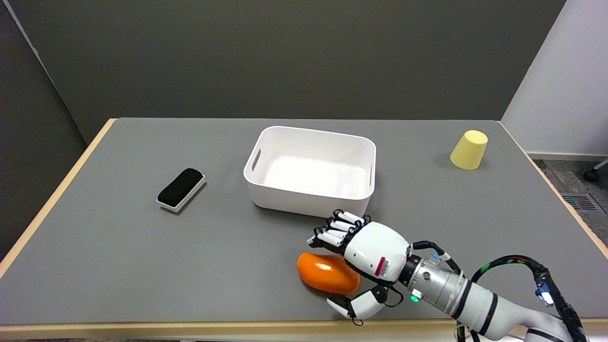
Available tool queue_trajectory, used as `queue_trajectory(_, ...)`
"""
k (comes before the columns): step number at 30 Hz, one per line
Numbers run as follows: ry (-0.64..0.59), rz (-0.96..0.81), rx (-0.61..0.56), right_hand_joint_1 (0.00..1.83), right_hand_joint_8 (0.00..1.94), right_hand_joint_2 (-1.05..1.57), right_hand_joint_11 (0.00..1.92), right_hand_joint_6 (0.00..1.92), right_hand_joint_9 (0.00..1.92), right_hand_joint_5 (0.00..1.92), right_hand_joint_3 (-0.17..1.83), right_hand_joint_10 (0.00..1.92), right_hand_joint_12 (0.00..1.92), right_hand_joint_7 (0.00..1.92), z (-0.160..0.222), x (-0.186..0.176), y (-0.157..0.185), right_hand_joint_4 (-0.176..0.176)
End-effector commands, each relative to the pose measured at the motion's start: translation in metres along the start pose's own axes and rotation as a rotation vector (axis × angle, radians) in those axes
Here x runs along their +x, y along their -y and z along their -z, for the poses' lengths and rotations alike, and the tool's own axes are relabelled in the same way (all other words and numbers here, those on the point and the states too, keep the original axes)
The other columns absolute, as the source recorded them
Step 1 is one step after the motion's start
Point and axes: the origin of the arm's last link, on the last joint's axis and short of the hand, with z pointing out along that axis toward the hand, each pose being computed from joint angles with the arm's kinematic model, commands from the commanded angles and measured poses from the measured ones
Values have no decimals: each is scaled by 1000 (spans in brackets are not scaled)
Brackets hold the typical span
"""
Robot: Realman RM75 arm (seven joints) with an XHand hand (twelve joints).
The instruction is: Pick up mango.
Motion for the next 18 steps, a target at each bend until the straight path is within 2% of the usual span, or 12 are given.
queue_trajectory(1,46,24,-9,657,509,564,58,579,247,285,886,865,1232,392,-13,-3,-3,-149)
queue_trajectory(18,74,29,-44,710,593,577,141,582,340,288,900,936,1308,487,-15,-11,-14,-150)
